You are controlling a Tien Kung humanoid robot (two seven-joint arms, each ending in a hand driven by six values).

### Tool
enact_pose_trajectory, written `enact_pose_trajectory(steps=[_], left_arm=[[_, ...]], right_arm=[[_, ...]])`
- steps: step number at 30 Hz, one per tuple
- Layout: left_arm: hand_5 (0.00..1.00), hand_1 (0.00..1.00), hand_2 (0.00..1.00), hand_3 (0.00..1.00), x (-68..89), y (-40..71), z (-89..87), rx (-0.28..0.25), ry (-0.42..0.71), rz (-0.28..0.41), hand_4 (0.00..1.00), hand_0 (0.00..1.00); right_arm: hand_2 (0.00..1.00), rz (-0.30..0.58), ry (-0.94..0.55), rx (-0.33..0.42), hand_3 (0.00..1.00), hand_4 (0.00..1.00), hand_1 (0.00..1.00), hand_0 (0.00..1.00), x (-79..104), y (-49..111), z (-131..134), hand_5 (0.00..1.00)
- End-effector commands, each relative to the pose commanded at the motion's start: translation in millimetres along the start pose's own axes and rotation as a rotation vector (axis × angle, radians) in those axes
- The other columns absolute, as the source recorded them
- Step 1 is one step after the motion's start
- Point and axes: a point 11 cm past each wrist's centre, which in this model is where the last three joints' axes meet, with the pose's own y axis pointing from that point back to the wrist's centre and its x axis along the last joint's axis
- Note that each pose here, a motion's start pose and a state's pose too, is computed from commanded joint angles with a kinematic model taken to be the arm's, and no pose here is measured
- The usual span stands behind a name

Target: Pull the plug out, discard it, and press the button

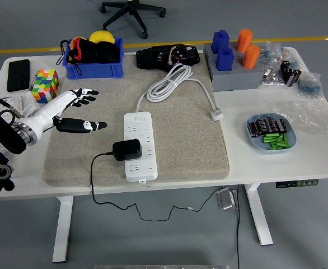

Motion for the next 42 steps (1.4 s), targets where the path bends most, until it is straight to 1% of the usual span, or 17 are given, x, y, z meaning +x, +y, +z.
enact_pose_trajectory(steps=[1, 5, 7, 8, 11, 13, 14, 18, 19, 20, 25, 26, 31, 32, 37, 39, 42], left_arm=[[0.304, 0.874, 0.884, 0.916, -2.2, -0.9, 1.6, -0.003, -0.004, -0.005, 0.998, 0.852], [0.304, 0.874, 0.884, 0.916, -8.3, -4.1, 7.8, -0.015, -0.019, -0.016, 0.998, 0.852], [0.304, 0.874, 0.884, 0.916, -15.0, -7.3, 12.4, -0.025, -0.029, -0.031, 0.998, 0.852], [0.098, 0.862, 0.870, 0.904, -17.4, -8.5, 13.5, -0.025, -0.036, -0.034, 0.998, 0.845], [0.098, 0.862, 0.870, 0.904, -26.7, -14.0, 15.6, -0.016, -0.069, -0.031, 0.998, 0.845], [0.098, 0.862, 0.870, 0.904, -35.6, -17.0, 16.7, -0.017, -0.081, -0.042, 0.998, 0.845], [0.003, 0.840, 0.835, 0.881, -39.7, -18.1, 17.2, -0.020, -0.082, -0.048, 0.998, 0.848], [0.003, 0.840, 0.835, 0.881, -50.5, -21.4, 18.2, -0.022, -0.097, -0.062, 0.998, 0.848], [0.003, 0.840, 0.835, 0.881, -52.1, -22.0, 18.5, -0.022, -0.098, -0.066, 0.998, 0.848], [0.002, 0.805, 0.804, 0.850, -53.5, -22.4, 18.8, -0.022, -0.099, -0.070, 0.998, 0.848], [0.002, 0.805, 0.804, 0.850, -58.0, -24.9, 21.0, -0.033, -0.099, -0.071, 0.998, 0.848], [0.002, 0.717, 0.687, 0.783, -58.3, -25.3, 21.2, -0.034, -0.098, -0.070, 0.998, 0.783], [0.002, 0.717, 0.687, 0.783, -60.2, -28.4, 23.2, -0.046, -0.101, -0.055, 0.998, 0.783], [0.002, 0.619, 0.564, 0.710, -61.5, -28.9, 22.8, -0.044, -0.099, -0.059, 0.998, 0.738], [0.002, 0.619, 0.564, 0.710, -68.6, -30.5, 20.6, -0.038, -0.101, -0.075, 0.998, 0.738], [0.002, 0.602, 0.550, 0.703, -71.6, -31.0, 19.8, -0.035, -0.100, -0.083, 0.998, 0.724], [0.002, 0.602, 0.550, 0.703, -73.3, -31.8, 18.7, -0.032, -0.102, -0.086, 0.998, 0.724]], right_arm=[[0.710, 0.000, 0.000, -0.001, 0.723, 0.775, 0.700, 0.747, 0.1, 0.0, 0, 0.634], [0.710, 0.001, 0.001, -0.007, 0.723, 0.775, 0.700, 0.747, 0.4, -0.2, 3, 0.634], [0.710, 0.001, 0.002, -0.010, 0.723, 0.775, 0.700, 0.747, 0.2, -0.4, 4, 0.634], [0.710, 0.001, 0.002, -0.010, 0.723, 0.775, 0.700, 0.746, 0.1, -0.4, 5, 0.634], [0.710, -0.001, 0.005, -0.006, 0.723, 0.775, 0.700, 0.746, -0.8, -0.3, 3, 0.634], [0.710, -0.003, 0.006, -0.006, 0.723, 0.775, 0.700, 0.746, -1.5, -0.3, 2, 0.634], [0.710, -0.003, 0.006, -0.006, 0.723, 0.775, 0.701, 0.746, -1.7, -0.4, 3, 0.634], [0.710, -0.002, 0.007, -0.011, 0.723, 0.775, 0.701, 0.746, -1.1, -0.5, 5, 0.634], [0.710, -0.001, 0.008, -0.011, 0.723, 0.775, 0.701, 0.746, -0.6, -0.5, 4, 0.634], [0.710, 0.000, 0.007, -0.010, 0.723, 0.775, 0.701, 0.746, -0.1, -0.4, 4, 0.634], [0.710, 0.004, 0.008, -0.005, 0.723, 0.775, 0.701, 0.746, 2.2, -0.1, 1, 0.634], [0.710, 0.005, 0.009, -0.004, 0.723, 0.775, 0.701, 0.746, 2.4, 0.0, 1, 0.634], [0.710, 0.007, 0.014, -0.006, 0.723, 0.775, 0.701, 0.746, 3.7, 0.0, 2, 0.634], [0.710, 0.007, 0.015, -0.007, 0.723, 0.775, 0.700, 0.746, 3.7, 0.0, 2, 0.634], [0.710, 0.006, 0.018, -0.005, 0.723, 0.775, 0.700, 0.746, 3.5, 0.1, 1, 0.634], [0.710, 0.007, 0.020, -0.005, 0.723, 0.775, 0.700, 0.747, 4.1, 0.1, 1, 0.634], [0.710, 0.009, 0.022, -0.007, 0.723, 0.775, 0.700, 0.747, 5.1, 0.1, 2, 0.634]])
